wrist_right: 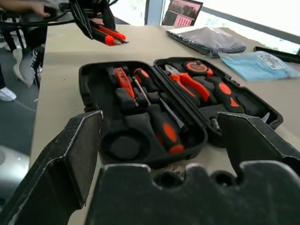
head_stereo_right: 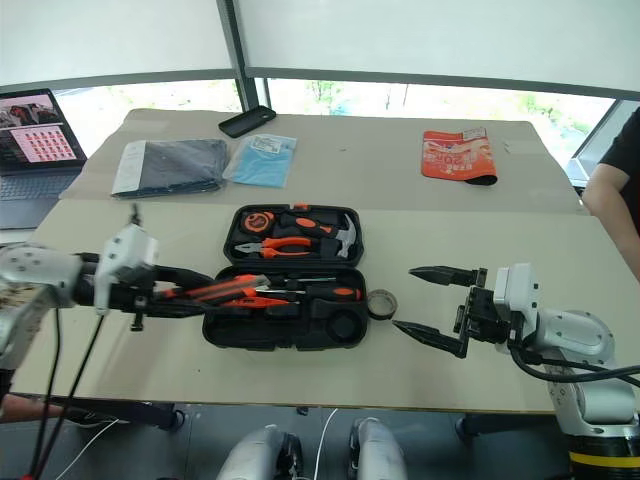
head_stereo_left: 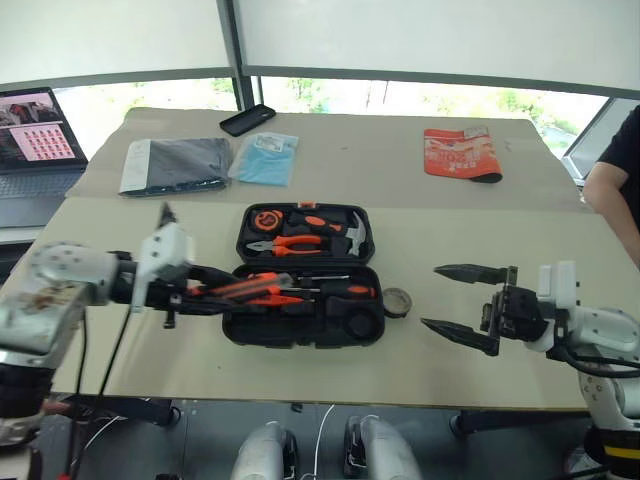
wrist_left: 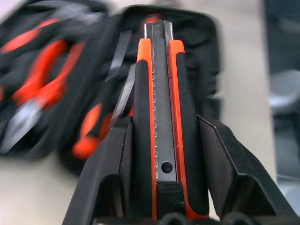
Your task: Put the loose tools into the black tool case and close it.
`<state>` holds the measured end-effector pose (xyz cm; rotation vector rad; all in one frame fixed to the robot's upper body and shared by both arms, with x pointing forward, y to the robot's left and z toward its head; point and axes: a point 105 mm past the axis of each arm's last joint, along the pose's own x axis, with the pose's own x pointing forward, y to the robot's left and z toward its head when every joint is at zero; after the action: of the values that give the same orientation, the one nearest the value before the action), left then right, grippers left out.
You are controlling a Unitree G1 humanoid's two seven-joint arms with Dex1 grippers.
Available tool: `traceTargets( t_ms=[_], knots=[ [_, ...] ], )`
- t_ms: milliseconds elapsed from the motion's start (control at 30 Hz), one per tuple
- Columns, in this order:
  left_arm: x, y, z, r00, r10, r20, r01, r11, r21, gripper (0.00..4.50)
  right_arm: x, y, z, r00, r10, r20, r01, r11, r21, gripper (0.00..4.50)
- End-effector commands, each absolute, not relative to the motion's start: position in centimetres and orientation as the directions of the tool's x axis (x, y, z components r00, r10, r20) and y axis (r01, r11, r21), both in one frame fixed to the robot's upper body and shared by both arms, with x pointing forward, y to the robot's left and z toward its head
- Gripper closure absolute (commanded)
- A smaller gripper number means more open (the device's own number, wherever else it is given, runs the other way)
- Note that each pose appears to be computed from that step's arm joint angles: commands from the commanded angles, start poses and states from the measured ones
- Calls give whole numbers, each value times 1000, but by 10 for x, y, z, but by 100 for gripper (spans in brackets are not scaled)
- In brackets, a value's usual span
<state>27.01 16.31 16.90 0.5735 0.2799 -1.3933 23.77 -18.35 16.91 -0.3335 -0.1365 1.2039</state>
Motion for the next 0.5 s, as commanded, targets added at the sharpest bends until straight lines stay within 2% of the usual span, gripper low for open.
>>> traceTargets(
  t_ms=[33, 300, 500],
  knots=[
    [271, 149, 166, 138, -806, -576, 971, -3, 237, 288, 219, -175, 176, 283, 953, -110, -899, 224, -377, 0],
    [276, 138, 143, 153, -726, -670, 974, -2, 225, 288, 212, -159, 177, 295, 954, -48, -906, 264, -330, 0],
    [274, 122, 135, 133, -745, -654, 976, -17, 218, 288, 217, -152, 178, 278, 960, -40, -912, 251, -324, 0]
  ],
)
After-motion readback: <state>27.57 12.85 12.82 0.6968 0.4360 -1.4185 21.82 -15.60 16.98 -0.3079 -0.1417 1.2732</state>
